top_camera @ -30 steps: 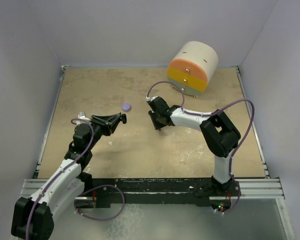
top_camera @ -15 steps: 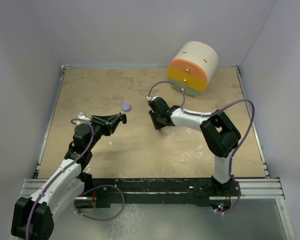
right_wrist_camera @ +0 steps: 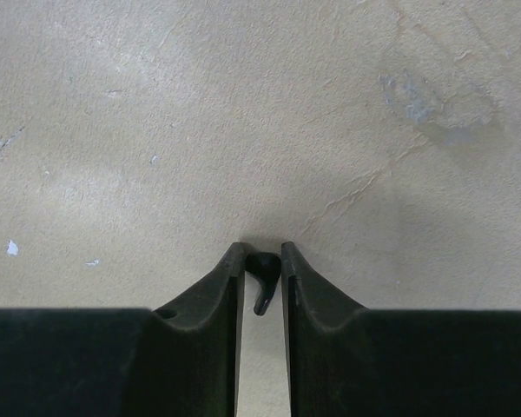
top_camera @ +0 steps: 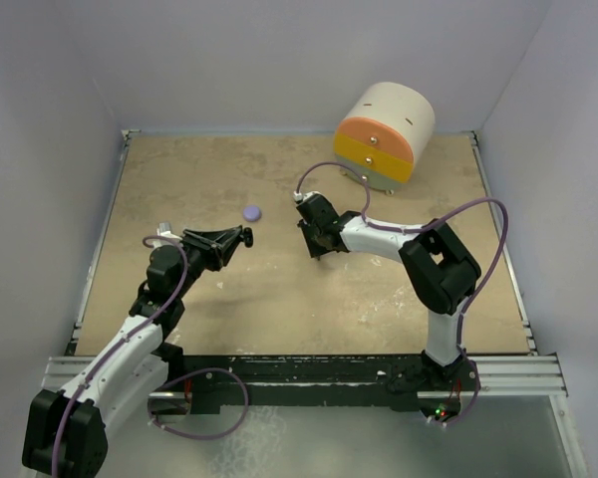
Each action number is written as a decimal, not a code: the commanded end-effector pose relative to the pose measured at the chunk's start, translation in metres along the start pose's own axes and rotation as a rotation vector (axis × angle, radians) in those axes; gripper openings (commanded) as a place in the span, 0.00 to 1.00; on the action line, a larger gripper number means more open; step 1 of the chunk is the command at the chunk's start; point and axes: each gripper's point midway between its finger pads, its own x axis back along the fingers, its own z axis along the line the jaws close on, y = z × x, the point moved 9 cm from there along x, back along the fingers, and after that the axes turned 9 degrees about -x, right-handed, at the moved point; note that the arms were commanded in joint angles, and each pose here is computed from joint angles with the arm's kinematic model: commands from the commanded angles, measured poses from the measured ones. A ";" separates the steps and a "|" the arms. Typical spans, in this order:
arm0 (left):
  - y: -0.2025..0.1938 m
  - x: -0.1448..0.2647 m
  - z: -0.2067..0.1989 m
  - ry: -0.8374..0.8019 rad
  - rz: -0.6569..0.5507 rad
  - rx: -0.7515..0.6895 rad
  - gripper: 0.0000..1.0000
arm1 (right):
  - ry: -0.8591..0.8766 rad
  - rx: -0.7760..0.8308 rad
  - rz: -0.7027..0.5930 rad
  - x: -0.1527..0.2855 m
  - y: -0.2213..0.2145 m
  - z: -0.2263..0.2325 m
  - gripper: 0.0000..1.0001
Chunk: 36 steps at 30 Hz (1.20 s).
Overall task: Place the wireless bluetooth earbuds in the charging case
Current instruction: Pick up the earbud from the center of the board.
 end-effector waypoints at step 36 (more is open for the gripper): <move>-0.014 -0.053 -0.014 -0.054 0.207 -0.010 0.00 | 0.173 -0.107 -0.644 0.122 0.106 0.010 0.00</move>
